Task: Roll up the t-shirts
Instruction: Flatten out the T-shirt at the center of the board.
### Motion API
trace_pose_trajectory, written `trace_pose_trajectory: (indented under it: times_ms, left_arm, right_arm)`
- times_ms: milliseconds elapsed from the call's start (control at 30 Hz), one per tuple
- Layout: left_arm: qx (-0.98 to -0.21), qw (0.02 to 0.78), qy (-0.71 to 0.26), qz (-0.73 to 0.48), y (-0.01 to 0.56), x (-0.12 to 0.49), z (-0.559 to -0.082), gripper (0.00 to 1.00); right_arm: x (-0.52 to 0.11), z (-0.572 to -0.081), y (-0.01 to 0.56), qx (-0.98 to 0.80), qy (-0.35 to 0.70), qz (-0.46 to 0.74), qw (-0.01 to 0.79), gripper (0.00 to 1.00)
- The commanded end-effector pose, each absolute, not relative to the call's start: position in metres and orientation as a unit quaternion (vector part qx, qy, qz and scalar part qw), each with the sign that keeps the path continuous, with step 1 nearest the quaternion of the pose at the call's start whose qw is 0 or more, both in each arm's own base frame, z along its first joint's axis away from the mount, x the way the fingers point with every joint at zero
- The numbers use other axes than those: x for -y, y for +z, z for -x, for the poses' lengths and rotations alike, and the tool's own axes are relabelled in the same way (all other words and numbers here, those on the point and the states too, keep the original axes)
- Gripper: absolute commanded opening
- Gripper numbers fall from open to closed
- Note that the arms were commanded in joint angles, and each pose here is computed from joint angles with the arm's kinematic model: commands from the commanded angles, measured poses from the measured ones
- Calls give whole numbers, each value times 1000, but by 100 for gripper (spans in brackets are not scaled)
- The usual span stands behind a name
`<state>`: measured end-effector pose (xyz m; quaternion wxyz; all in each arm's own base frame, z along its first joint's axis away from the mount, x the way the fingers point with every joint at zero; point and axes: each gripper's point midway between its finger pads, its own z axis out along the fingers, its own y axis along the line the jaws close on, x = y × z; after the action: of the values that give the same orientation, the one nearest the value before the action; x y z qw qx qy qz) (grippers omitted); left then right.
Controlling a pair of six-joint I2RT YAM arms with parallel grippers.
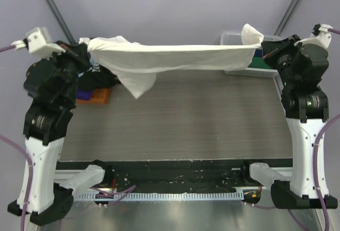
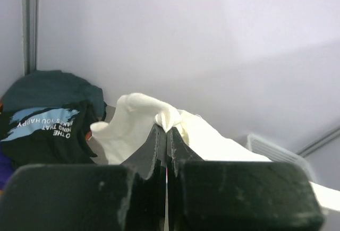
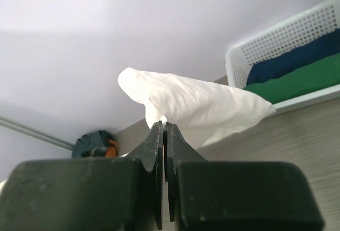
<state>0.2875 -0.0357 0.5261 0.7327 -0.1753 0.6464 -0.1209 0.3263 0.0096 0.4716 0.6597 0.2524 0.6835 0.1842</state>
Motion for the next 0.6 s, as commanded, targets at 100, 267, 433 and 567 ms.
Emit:
trace_pose_trajectory:
  times_ms: [100, 267, 433, 567]
  left_arm:
    - [-595, 768, -127, 201, 520, -1, -206, 0]
    - [-567, 785, -124, 216, 529, -22, -162, 0]
    - [-582, 781, -121, 193, 540, -8, -189, 0]
    - [-620, 754, -110, 186, 503, 16, -257, 0]
  right_arm:
    - [-13, -257, 484, -638, 210, -234, 703, 1]
    - [-12, -212, 493, -621, 209, -226, 721, 1]
    - [-10, -219, 505, -629, 197, -223, 718, 1]
    - [-11, -272, 466, -676, 187, -237, 672, 1]
